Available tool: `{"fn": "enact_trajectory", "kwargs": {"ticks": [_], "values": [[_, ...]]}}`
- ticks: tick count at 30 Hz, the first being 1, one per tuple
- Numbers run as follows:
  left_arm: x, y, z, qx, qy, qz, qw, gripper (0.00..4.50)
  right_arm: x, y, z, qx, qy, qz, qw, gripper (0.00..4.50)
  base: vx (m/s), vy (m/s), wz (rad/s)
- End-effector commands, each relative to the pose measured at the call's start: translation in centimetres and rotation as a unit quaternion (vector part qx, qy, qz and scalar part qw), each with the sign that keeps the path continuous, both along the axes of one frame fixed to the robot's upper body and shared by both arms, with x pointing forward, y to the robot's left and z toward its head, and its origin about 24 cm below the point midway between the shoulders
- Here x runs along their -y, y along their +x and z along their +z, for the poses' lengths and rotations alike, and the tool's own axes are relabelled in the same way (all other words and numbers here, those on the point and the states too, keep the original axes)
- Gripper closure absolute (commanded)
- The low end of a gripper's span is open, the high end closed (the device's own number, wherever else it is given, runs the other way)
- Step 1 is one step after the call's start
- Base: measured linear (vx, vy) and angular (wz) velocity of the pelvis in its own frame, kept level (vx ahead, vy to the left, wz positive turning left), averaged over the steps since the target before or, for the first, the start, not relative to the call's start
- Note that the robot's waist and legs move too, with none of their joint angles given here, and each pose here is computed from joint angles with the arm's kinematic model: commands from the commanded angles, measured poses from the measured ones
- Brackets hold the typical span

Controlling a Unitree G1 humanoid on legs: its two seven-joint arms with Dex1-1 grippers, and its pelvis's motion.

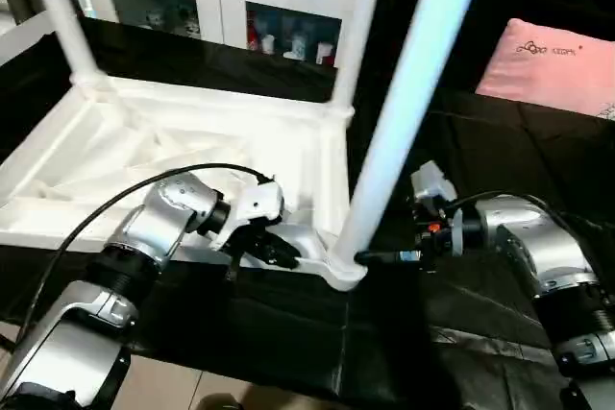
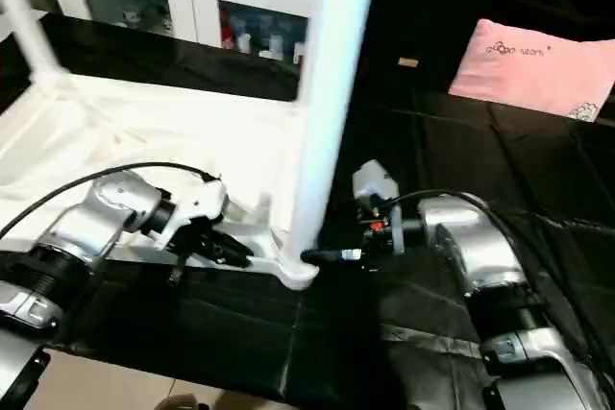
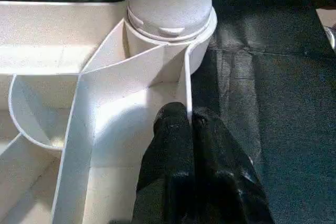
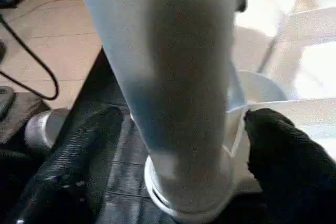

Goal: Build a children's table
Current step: Rotate leg to tighten

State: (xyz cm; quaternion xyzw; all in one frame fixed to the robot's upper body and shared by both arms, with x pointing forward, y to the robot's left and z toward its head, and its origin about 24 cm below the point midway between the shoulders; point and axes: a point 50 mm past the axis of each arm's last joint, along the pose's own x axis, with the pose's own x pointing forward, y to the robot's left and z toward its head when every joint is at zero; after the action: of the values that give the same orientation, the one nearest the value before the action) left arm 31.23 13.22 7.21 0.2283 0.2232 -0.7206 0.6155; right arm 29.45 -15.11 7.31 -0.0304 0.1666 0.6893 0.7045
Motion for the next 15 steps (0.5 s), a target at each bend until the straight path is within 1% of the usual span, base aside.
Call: {"fn": "enact_trajectory", "kwargs": {"ticks": [1, 2, 3, 5, 8, 10, 15], "values": [[1.71, -0.22, 1.00, 0.020, -0.004, -0.059, 0.998, 4.50, 0.13, 0.05, 0.11, -0.003, -0.005, 0.009, 1.000, 0.87, 0.000, 0.000, 0.00], [1.78, -0.26, 1.02, 0.021, -0.002, -0.063, 0.998, 4.50, 0.00, -0.05, -0.05, -0.011, -0.004, 0.016, 1.000, 1.12, 0.000, 0.000, 0.00], [1.78, -0.26, 1.02, 0.021, -0.002, -0.063, 0.998, 4.50, 0.00, -0.05, -0.05, -0.011, -0.004, 0.016, 1.000, 1.20, 0.000, 0.000, 0.00], [1.79, -0.28, 1.02, 0.023, 0.001, -0.068, 0.997, 4.50, -0.05, -0.10, -0.13, -0.017, -0.005, 0.023, 1.000, 1.23, 0.000, 0.000, 0.00], [1.77, -0.28, 1.02, 0.024, 0.003, -0.070, 0.997, 4.50, -0.07, -0.07, -0.19, -0.021, -0.004, 0.027, 0.999, 1.58, 0.000, 0.000, 0.00], [1.76, -0.30, 1.02, 0.025, 0.003, -0.071, 0.997, 4.50, -0.09, -0.07, -0.23, -0.024, -0.004, 0.028, 0.999, 1.65, 0.000, 0.000, 0.00], [1.76, -0.28, 0.93, 0.024, 0.003, -0.069, 0.997, 4.50, -0.11, -0.22, -0.27, -0.031, 0.001, 0.032, 0.999, 2.19, 0.000, 0.000, 0.00]]}}
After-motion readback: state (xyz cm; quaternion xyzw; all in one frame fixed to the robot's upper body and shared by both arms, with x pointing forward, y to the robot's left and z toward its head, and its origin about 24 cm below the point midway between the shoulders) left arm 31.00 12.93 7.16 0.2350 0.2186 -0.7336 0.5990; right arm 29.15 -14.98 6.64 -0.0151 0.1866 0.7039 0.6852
